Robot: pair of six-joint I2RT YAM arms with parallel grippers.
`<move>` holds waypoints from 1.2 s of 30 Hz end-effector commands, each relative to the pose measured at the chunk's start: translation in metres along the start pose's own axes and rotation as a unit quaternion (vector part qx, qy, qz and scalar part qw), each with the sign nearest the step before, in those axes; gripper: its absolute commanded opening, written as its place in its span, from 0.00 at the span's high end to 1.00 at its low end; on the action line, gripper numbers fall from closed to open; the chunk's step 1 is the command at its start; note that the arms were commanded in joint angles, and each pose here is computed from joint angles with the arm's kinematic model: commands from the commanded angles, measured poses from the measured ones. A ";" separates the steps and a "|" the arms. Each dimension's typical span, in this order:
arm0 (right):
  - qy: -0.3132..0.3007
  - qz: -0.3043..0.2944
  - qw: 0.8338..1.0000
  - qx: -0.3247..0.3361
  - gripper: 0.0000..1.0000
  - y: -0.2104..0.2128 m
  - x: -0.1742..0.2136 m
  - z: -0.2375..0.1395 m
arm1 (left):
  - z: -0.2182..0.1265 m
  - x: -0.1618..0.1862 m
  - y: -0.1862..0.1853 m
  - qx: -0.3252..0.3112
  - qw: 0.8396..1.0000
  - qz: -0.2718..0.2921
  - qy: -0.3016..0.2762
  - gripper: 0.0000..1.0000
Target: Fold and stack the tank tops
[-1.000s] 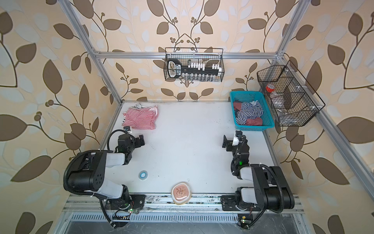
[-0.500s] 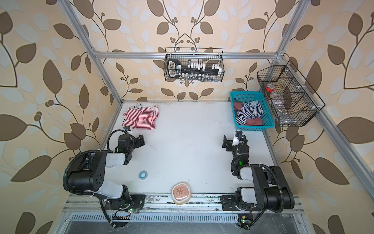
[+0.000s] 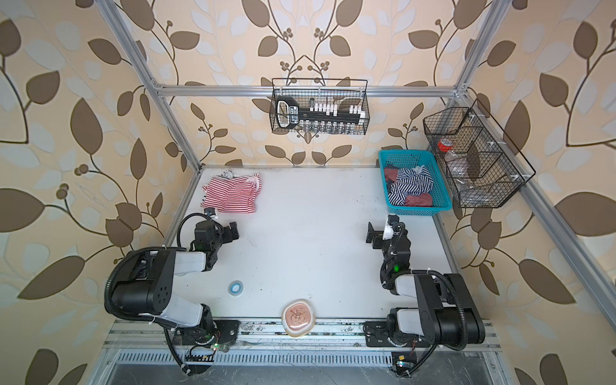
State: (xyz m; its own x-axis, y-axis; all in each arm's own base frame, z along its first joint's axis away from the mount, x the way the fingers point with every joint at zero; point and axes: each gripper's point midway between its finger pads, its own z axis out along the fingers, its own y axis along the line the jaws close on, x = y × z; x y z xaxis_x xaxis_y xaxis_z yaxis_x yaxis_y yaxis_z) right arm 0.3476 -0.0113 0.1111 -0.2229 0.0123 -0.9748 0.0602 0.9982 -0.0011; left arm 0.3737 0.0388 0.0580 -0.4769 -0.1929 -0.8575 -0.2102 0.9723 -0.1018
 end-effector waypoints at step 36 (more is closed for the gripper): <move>0.283 0.001 0.947 0.150 0.49 -0.050 -0.129 0.095 | -0.085 -0.102 -0.129 0.242 0.969 -0.029 0.049 0.06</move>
State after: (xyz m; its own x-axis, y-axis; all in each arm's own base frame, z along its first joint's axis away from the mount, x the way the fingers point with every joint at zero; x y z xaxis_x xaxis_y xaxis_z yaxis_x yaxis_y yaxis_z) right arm 0.4742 -0.0580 0.2268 -0.6405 0.0998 -0.7614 0.2765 0.9550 -0.1075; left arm 0.3764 -0.0675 0.1729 -0.6015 -0.2392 -0.7622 0.1085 0.9208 -0.3746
